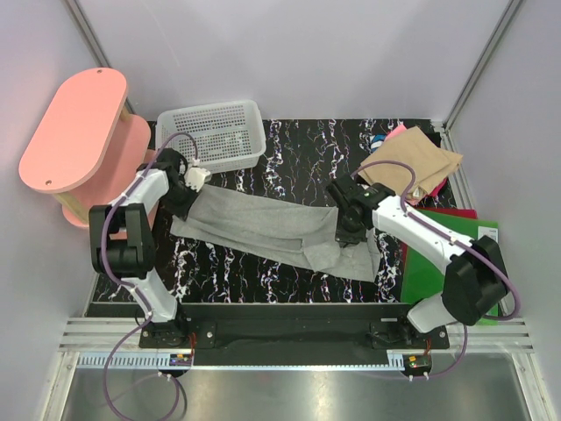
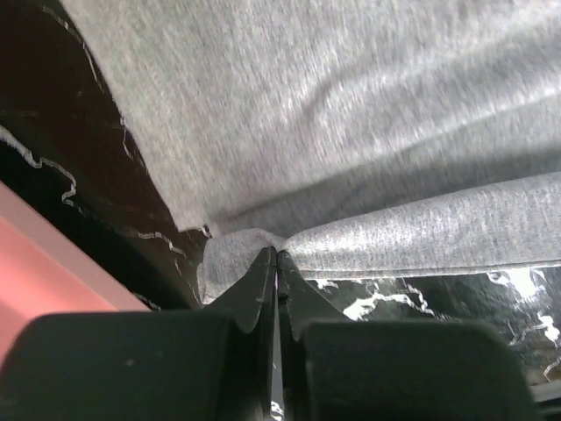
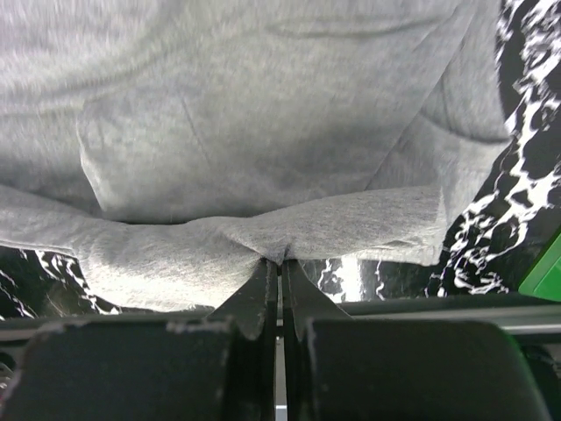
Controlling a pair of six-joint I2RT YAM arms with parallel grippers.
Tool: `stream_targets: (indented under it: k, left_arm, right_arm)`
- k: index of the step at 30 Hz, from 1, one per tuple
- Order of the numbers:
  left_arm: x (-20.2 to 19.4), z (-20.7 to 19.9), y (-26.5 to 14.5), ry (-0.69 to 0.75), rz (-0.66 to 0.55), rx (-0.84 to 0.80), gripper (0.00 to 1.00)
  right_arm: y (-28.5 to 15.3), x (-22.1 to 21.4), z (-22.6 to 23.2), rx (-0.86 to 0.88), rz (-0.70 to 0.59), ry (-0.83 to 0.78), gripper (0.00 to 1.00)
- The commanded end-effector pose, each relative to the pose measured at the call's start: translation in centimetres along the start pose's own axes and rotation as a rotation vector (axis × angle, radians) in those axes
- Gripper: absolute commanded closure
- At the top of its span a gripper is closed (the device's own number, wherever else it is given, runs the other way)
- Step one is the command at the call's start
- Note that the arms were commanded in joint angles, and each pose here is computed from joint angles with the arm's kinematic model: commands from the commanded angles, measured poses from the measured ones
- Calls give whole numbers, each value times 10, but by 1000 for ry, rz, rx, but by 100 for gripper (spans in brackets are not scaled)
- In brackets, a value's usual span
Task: Fold and stack the t-shirts
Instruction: Fold the other side of the tshirt into a rectangle
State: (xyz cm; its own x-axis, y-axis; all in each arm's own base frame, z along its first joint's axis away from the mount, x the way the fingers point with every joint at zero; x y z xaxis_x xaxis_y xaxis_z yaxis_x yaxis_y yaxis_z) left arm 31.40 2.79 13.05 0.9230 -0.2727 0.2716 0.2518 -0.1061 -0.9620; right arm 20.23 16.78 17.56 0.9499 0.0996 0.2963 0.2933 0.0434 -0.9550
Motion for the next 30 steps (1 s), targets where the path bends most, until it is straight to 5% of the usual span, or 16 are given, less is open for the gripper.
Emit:
stream_targets:
  k: [1,3,5,11,19,23,30]
  left_arm:
    - [16,6,4,-8,-19,32,89]
    - [16,9,9,-5,-7,49,78]
    - [16,13,12,-7,-3,80,55]
    - [25,22,-10,-10,-72,191,29]
    - [17,-25,-73,58,-199,194,27]
    - [-7,-72,-57,179,-143,93,26]
    - [-20,-75,-1,182,19,75,31]
  right_arm:
    - [1,28,-4,11,-69,2,100]
    - [6,37,-8,12,-73,19,100]
    - [15,44,-11,6,-56,19,100]
    - [39,63,-8,-3,-17,4,99]
    - [59,90,-15,-4,5,13,95]
    - [67,100,-25,-13,13,33,70]
    - [58,119,-35,-24,-16,53,32]
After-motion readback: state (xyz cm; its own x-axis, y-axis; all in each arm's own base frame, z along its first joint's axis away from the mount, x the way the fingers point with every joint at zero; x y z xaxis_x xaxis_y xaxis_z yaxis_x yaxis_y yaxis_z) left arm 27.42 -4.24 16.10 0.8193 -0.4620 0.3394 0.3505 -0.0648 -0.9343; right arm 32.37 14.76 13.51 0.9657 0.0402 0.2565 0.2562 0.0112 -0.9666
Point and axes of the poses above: each gripper's point midway between its finger pads, its own y axis out along the fingers, its own z axis along the line the jaws close on, x = y × z, the point moved 8 cm from there along -y, back along the fingers, and after that the axes turned 15 degrees about -y, right-handed, at the moved point
